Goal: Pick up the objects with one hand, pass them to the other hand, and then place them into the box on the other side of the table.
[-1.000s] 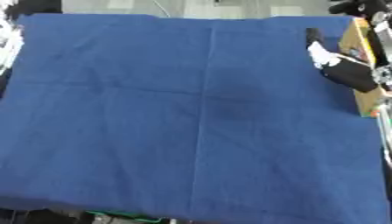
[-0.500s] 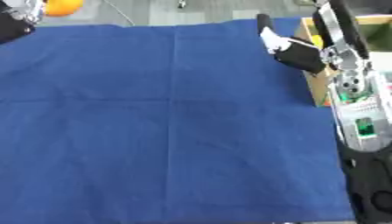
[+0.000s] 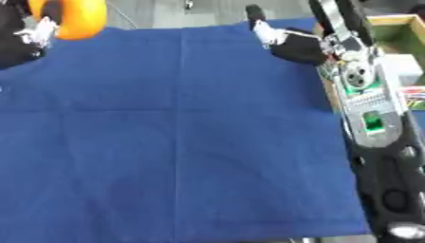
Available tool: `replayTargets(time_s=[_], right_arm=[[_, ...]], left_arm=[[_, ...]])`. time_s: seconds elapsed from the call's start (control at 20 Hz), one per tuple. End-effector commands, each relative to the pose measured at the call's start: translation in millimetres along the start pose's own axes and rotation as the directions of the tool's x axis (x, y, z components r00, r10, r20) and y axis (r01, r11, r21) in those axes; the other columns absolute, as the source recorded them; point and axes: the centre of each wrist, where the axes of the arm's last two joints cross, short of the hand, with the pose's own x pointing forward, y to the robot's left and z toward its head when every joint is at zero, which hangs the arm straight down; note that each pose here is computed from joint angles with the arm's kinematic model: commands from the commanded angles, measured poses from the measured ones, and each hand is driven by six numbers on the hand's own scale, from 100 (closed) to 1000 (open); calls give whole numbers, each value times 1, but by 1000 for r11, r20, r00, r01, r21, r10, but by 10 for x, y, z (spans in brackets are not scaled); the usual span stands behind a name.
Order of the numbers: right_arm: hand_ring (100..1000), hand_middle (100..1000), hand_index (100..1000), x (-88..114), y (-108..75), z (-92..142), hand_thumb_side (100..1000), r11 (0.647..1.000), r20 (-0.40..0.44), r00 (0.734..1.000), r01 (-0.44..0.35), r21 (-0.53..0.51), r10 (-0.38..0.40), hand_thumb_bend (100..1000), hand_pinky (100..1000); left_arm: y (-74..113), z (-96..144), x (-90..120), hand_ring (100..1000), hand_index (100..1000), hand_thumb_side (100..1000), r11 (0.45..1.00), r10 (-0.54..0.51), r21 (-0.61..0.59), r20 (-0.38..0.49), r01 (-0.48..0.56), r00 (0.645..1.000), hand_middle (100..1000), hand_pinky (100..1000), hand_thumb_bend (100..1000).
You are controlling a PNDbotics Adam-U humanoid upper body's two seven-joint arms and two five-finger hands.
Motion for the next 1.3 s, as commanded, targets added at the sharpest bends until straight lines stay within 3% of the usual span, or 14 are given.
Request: replayTargets(time_s=[0.05, 0.35, 0.55, 0.8, 0.85, 0.95, 1.3], right_arm=[[819, 831, 953, 89, -70, -101, 410, 1000, 46, 999, -24, -16, 25, 315, 880], [830, 841, 956, 144, -65, -160, 420, 999, 63, 998, -20, -34, 22, 332, 888], [834, 840, 946, 258, -97, -255, 419, 997, 114, 993, -21, -70, 29, 326, 900], [836, 835, 929, 462, -122, -421, 412, 996, 207, 977, -35, -79, 51, 312, 918], [837, 834, 923, 506, -123, -455, 436, 996, 226, 973, -38, -77, 55, 345, 924], [835, 832, 920, 580, -116, -514, 409, 997, 260, 964, -43, -69, 60, 305, 931], [835, 831, 915, 730, -15, -623, 407, 998, 346, 937, -58, 7, 52, 300, 944]], left_arm=[[1, -107, 159, 289, 368, 291, 998, 50, -55, 109, -44, 993, 320, 667, 100], [-127, -208, 233, 293, 371, 294, 979, 182, -126, 205, -158, 962, 321, 666, 100], [-199, -248, 200, 291, 370, 297, 965, 238, -163, 215, -206, 947, 319, 668, 100], [-259, -290, 140, 289, 368, 298, 958, 249, -195, 217, -208, 944, 318, 670, 100], [-268, -298, 127, 288, 368, 298, 958, 248, -199, 217, -206, 944, 317, 670, 100], [-285, -315, 99, 288, 368, 302, 958, 243, -204, 216, -199, 946, 317, 670, 100], [-360, -427, 5, 288, 368, 305, 963, 205, -219, 212, -158, 956, 318, 671, 100]])
